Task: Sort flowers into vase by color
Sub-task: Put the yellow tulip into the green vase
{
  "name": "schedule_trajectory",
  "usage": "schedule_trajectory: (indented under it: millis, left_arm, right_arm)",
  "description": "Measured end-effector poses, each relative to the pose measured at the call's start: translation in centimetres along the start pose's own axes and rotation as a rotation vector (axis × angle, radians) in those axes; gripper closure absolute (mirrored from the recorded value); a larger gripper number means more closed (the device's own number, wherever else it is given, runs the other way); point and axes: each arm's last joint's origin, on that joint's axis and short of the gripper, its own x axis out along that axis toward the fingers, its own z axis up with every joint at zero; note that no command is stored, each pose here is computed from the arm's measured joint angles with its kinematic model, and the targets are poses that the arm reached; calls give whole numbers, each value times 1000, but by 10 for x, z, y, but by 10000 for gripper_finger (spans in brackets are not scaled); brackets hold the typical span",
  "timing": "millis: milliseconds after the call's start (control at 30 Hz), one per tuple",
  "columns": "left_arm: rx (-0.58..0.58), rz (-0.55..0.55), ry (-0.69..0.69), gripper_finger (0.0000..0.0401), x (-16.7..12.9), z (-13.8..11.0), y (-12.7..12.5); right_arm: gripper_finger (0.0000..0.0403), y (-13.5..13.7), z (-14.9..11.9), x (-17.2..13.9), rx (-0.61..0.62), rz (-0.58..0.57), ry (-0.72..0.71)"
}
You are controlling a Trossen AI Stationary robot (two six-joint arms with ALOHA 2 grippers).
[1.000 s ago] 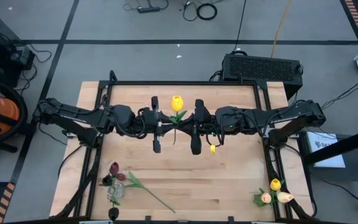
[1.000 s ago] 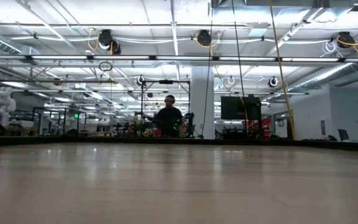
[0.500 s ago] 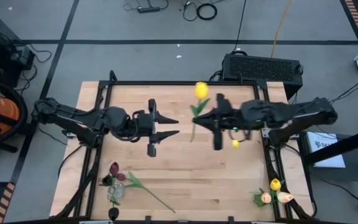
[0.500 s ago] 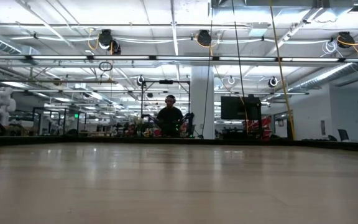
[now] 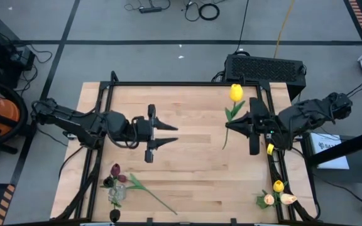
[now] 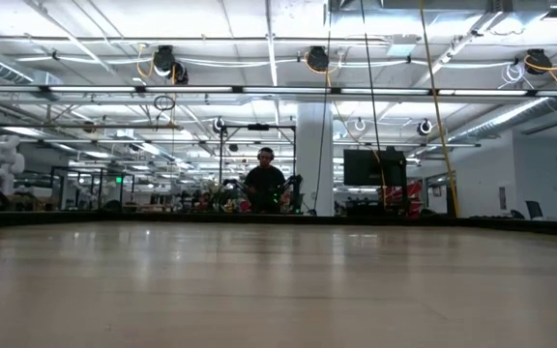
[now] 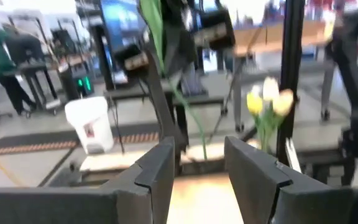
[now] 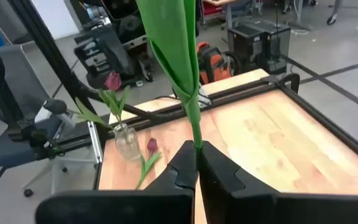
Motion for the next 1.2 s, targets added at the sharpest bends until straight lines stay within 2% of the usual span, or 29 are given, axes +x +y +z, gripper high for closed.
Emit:
schedule_trajectory:
  millis: [67,233,333,467,633,867,1100,1200]
  left_arm:
    - [15,-9,63,252,-3,-5,-1]
    - [-58,3,218,252,-14,-15,5]
    - [-97,-29,246,252,-19,-19,13]
    - [-94,-103,194,252,-30,-21,21]
    - [-85,-48,129,252,-54,-39,37]
    - [-96,59,106,252,-98,-84,57]
    - [-127,-41,23,252,-131,-128,55]
    - [-155,-29,15,252,-143,-147,54]
  right_arm:
    - [403,3,-2,-2,4,-2,5]
    - [403,10,-7,-6,16,38,24]
    - [403,13,-12,-10,40,49,61]
    - [402,17,-17,-16,104,26,66]
    - [402,27,-22,-19,128,-21,19]
    - [402,37,-29,-15,175,-49,10]
    - [402,42,-33,-8,203,-63,21]
    - [402,42,-33,-9,201,-77,8]
